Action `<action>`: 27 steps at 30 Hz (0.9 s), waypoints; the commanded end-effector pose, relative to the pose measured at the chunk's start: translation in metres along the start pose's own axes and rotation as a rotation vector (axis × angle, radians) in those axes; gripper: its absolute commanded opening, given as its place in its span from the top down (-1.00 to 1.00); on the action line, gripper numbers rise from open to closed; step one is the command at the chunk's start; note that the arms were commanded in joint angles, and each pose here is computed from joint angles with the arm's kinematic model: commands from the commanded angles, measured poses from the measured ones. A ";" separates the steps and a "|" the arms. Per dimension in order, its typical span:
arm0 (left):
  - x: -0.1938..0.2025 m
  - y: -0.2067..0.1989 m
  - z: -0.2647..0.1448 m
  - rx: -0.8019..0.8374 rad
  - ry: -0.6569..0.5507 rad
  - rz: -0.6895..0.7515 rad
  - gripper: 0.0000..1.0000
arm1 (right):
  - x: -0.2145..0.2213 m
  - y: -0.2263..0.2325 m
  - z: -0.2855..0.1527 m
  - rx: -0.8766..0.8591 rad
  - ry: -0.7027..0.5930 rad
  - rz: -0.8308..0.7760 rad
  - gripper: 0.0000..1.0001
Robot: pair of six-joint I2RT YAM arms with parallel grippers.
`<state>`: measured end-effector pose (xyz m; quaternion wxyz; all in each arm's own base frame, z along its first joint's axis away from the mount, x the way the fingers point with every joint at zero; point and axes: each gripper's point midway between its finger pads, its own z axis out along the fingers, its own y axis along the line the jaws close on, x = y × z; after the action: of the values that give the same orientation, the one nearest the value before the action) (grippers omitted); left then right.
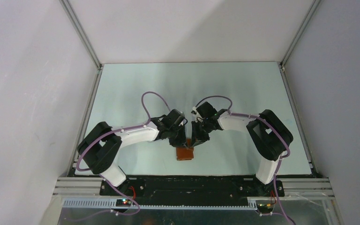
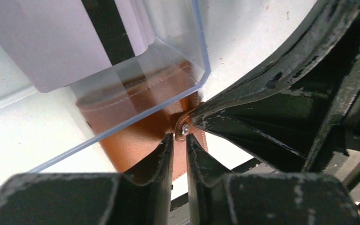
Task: Put the credit cards into the card holder
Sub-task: Close the card holder at the center of the board.
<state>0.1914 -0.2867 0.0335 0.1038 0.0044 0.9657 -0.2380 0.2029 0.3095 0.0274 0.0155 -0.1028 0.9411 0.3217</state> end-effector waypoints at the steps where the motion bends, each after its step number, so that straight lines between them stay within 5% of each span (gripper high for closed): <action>1: -0.009 -0.015 -0.005 0.068 -0.027 -0.015 0.58 | -0.001 0.000 0.005 0.005 -0.008 -0.015 1.00; 5: -0.009 -0.017 -0.004 0.078 -0.028 -0.023 0.58 | -0.001 0.001 0.005 0.000 -0.006 -0.018 1.00; 11: -0.010 -0.017 -0.004 0.084 -0.033 -0.023 0.98 | 0.000 0.001 0.005 0.000 -0.005 -0.016 1.00; 27: -0.005 -0.003 -0.005 0.052 -0.047 -0.013 1.00 | -0.009 0.021 -0.011 -0.052 -0.058 -0.040 1.00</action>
<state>0.1903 -0.2874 0.0329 0.1071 -0.0070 0.9606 -0.2563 0.2028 0.3114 0.0299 0.0184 -0.1047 0.9398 0.3249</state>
